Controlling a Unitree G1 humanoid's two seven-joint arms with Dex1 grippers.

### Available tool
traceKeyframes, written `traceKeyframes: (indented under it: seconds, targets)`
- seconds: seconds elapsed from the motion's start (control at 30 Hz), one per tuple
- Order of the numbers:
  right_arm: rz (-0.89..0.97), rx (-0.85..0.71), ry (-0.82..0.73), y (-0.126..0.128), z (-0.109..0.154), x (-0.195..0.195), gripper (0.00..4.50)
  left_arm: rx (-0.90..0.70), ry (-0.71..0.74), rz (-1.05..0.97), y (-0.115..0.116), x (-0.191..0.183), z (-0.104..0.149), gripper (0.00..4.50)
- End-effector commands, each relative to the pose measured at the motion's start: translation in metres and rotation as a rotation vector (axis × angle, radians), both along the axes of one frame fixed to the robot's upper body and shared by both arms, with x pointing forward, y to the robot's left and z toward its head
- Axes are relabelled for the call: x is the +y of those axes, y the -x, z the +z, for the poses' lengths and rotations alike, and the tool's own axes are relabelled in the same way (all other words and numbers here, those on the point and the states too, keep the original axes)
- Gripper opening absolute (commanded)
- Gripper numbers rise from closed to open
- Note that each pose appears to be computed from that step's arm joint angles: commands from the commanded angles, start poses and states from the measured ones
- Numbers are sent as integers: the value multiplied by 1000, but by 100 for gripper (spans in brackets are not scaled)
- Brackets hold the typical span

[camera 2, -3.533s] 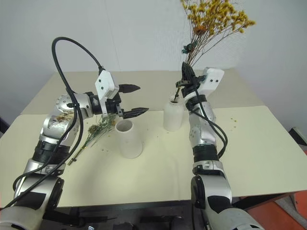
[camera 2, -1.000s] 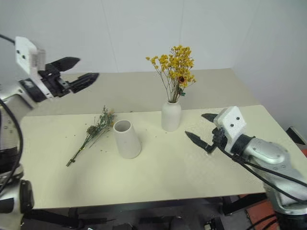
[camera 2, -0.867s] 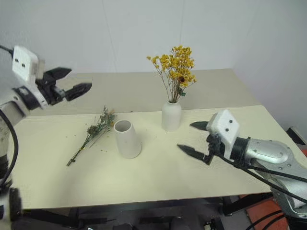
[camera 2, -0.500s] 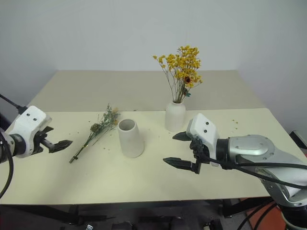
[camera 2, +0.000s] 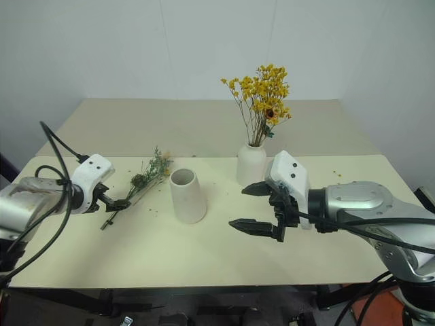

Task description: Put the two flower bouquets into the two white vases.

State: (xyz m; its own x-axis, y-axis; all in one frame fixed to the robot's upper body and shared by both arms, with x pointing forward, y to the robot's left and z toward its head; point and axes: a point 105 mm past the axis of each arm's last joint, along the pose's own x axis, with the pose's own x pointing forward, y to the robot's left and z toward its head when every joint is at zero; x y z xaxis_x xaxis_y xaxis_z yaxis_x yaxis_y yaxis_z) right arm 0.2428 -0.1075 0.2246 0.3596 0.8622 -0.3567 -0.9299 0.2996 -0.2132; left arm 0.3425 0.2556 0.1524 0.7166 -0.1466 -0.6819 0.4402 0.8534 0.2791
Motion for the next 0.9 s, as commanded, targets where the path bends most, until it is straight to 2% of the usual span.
traceKeyframes:
  seconds: [0.03,0.33,0.43,0.63,0.83,0.87,0.9]
  targets:
    - [-11,-49,11,9,8,-3,449,-4,2,-14,-10,-2,5,450]
    - [-34,-77,-9,18,16,-7,449,40,46,-44,-34,-10,-9,450]
    - [-22,-77,-38,20,21,-7,450,52,82,-41,-39,-15,-13,395]
    - [-32,-79,-31,19,19,-6,450,88,121,-76,-40,-28,-18,208]
    - [-42,-85,-32,17,18,-7,450,109,88,-46,-38,-18,-23,22]
    - [-43,-86,-31,17,17,-7,450,102,74,-44,-38,-16,-23,1]
    - [-44,-89,-29,16,16,-6,450,84,67,-45,-40,-16,-21,1]
